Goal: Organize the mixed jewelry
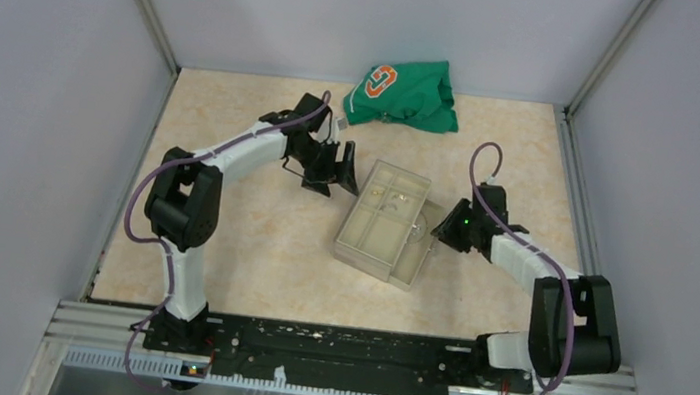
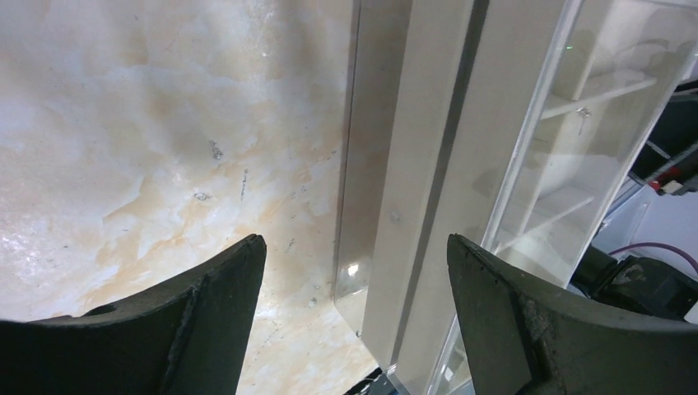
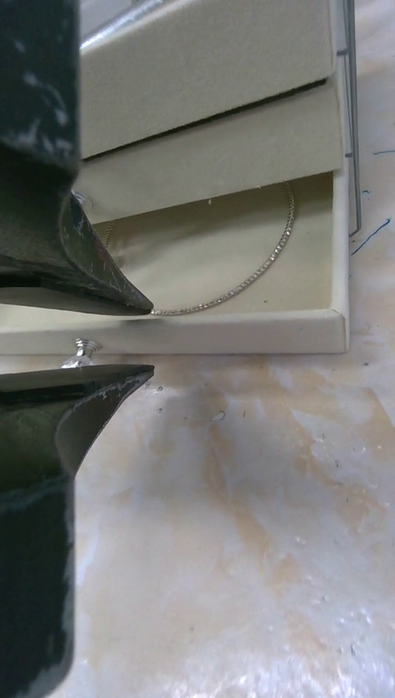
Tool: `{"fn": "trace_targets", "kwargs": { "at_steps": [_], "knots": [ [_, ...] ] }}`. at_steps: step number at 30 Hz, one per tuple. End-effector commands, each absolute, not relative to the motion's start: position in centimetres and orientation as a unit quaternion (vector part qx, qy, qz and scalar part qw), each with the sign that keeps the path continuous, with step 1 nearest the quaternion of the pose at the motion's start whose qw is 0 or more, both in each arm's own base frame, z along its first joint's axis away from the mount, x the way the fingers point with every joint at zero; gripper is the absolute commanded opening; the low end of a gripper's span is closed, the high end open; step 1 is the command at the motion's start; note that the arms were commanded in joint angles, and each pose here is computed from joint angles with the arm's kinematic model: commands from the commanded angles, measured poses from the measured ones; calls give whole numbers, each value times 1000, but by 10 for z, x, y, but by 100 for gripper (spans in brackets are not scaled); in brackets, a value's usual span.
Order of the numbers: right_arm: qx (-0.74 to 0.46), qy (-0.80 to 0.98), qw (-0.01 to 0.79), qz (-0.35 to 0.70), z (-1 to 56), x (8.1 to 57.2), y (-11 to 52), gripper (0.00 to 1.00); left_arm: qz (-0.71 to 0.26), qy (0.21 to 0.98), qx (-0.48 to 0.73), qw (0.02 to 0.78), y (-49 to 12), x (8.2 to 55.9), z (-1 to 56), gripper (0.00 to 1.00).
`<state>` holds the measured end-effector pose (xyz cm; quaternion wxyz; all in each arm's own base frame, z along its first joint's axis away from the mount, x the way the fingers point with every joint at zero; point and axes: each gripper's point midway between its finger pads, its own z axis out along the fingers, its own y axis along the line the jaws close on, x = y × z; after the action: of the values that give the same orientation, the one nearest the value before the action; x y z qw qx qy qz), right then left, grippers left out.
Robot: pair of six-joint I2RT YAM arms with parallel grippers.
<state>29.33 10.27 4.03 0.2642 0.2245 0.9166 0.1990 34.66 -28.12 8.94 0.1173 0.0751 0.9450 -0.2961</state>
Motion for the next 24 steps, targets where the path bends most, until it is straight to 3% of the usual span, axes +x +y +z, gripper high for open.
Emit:
{"fn": "trace_targets", "kwargs": {
  "at_steps": [1,7,24],
  "knots": [
    [202,909,285,230,52,319,114,24,-329,932,97,115,-298,345,104,87],
    [186,910,286,237,59,325,119,0,-343,927,111,102,-315,340,101,87],
    [135,888,311,309,117,335,167,0,-361,920,127,84,-340,340,96,87]
  ]
}}
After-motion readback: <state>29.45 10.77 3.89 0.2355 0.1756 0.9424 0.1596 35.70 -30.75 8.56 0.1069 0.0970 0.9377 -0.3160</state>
